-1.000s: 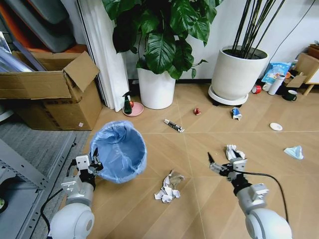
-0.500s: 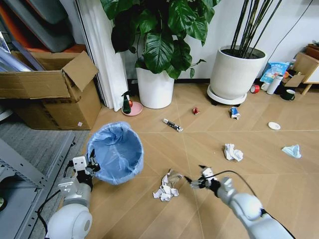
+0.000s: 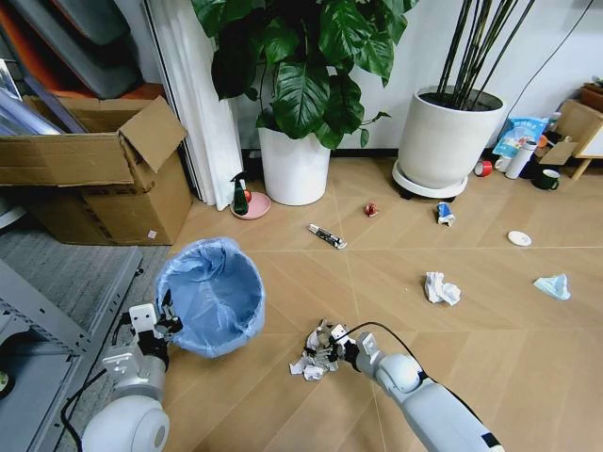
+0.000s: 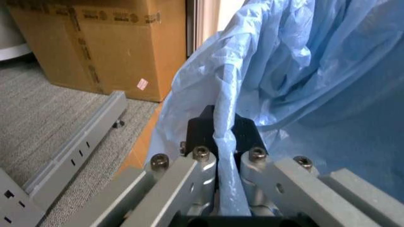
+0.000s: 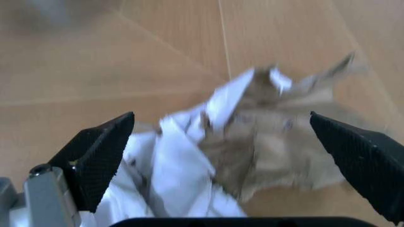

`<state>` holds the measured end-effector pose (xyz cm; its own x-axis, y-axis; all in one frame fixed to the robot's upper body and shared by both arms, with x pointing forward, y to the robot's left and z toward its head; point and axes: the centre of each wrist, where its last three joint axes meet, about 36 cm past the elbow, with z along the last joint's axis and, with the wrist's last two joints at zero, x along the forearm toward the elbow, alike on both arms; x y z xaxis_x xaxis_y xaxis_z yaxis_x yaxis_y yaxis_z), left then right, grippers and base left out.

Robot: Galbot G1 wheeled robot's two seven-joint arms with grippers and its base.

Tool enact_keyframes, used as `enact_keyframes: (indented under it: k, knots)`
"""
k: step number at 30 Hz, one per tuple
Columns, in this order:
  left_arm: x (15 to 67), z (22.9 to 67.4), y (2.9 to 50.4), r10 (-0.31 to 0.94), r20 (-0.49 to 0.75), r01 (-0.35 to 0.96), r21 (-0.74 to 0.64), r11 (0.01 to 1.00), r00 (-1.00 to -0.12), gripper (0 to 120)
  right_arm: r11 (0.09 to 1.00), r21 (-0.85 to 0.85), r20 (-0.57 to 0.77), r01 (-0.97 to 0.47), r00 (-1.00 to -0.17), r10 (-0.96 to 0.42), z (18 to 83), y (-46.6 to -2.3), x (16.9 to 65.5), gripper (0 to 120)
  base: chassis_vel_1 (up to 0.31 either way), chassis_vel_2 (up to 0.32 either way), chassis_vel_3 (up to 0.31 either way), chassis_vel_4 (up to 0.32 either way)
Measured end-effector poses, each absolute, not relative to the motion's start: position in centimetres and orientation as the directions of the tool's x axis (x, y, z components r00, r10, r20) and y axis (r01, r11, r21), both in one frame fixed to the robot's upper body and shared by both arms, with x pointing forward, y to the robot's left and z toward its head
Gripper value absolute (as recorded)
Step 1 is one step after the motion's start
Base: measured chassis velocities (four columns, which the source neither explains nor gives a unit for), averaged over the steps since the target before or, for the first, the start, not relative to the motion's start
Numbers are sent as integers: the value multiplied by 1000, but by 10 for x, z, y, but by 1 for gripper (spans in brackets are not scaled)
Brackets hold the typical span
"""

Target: Pick up the trash bin and place the garbage on the floor into it.

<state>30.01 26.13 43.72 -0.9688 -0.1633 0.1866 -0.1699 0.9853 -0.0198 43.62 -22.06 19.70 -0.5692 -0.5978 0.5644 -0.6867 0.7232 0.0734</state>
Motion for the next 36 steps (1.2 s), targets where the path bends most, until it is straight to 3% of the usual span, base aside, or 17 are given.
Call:
enact_keyframes:
  k: [11, 23, 26, 31, 34, 36]
  knots:
    - [295, 439, 259, -164, 186, -169, -15, 985, -969, 0, 728, 115, 581, -675, -549, -601, 175, -212, 436, 97, 0, 0, 0, 0]
    - [289, 444, 262, -169, 181, -173, -5, 985, -969, 0, 710, 131, 580, -692, -528, -621, 162, -203, 441, 55, 0, 0, 0, 0]
    - [287, 444, 262, -170, 180, -174, -4, 985, -969, 0, 711, 129, 578, -691, -530, -620, 157, -203, 440, 39, 0, 0, 0, 0]
    - [287, 446, 265, -172, 176, -175, 2, 985, -969, 0, 715, 128, 576, -688, -535, -618, 155, -204, 439, 27, 0, 0, 0, 0]
    - [287, 446, 266, -172, 174, -174, 7, 985, -969, 0, 723, 128, 575, -678, -544, -612, 154, -207, 439, 12, 0, 0, 0, 0]
    - [287, 447, 266, -172, 174, -173, 7, 985, -970, 0, 729, 128, 573, -672, -550, -607, 154, -209, 438, 8, 0, 0, 0, 0]
